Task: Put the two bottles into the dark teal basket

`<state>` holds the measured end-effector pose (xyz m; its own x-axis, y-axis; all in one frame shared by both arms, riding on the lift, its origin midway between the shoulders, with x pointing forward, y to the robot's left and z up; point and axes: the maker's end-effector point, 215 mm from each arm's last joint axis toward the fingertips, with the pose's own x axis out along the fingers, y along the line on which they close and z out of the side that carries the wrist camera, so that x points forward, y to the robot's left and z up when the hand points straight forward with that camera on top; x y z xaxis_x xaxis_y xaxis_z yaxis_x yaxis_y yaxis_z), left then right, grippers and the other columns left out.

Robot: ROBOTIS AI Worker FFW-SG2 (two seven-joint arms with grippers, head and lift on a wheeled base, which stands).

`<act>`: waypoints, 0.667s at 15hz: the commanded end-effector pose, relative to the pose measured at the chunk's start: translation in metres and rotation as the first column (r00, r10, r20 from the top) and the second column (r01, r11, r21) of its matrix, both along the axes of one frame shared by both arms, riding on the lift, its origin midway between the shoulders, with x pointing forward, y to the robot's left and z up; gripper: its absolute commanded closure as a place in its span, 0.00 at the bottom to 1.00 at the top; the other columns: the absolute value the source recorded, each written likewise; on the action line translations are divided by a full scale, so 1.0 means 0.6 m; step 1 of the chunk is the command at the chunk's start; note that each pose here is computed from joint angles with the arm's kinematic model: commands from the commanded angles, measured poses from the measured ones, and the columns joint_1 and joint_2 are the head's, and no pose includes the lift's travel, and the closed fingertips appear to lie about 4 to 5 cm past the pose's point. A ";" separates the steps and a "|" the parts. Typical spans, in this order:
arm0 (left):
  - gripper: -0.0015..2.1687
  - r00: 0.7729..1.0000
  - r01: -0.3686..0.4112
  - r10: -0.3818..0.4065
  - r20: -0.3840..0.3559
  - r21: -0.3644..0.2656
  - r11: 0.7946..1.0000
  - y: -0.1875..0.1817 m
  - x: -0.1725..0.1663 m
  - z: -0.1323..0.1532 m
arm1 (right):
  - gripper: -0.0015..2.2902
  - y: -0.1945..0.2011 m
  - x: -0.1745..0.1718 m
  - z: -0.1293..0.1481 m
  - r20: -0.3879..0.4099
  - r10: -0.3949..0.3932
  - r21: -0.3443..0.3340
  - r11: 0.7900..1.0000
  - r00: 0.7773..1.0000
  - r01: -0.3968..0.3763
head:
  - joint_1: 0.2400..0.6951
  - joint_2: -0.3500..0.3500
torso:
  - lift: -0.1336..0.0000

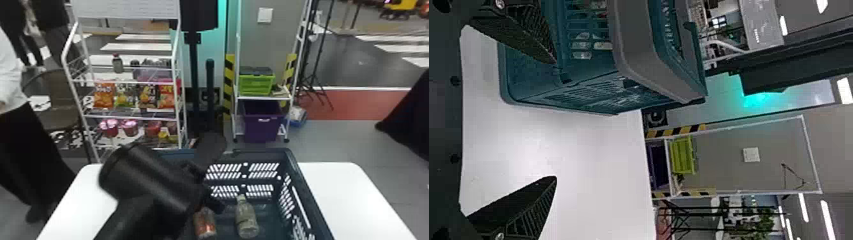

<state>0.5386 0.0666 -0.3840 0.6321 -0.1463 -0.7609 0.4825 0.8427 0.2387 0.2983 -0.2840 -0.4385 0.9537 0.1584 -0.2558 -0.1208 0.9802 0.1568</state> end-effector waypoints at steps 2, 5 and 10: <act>0.00 0.977 -0.115 0.132 0.165 -0.107 0.988 0.076 -0.039 0.085 | 0.02 0.004 -0.001 0.060 0.089 0.018 -0.026 1.000 0.996 -0.016 | 0.57 0.50 | 1.00; 0.00 0.861 -0.180 0.270 0.432 -0.238 0.955 0.156 -0.104 0.200 | 0.02 0.019 -0.013 0.110 0.169 0.064 -0.049 0.997 0.984 -0.056 | 0.57 0.50 | 1.00; 0.00 0.684 -0.163 0.415 0.600 -0.429 0.889 0.239 -0.266 0.261 | 0.02 0.045 -0.033 0.176 0.255 0.113 -0.085 0.992 0.960 -0.094 | 0.57 0.50 | 1.00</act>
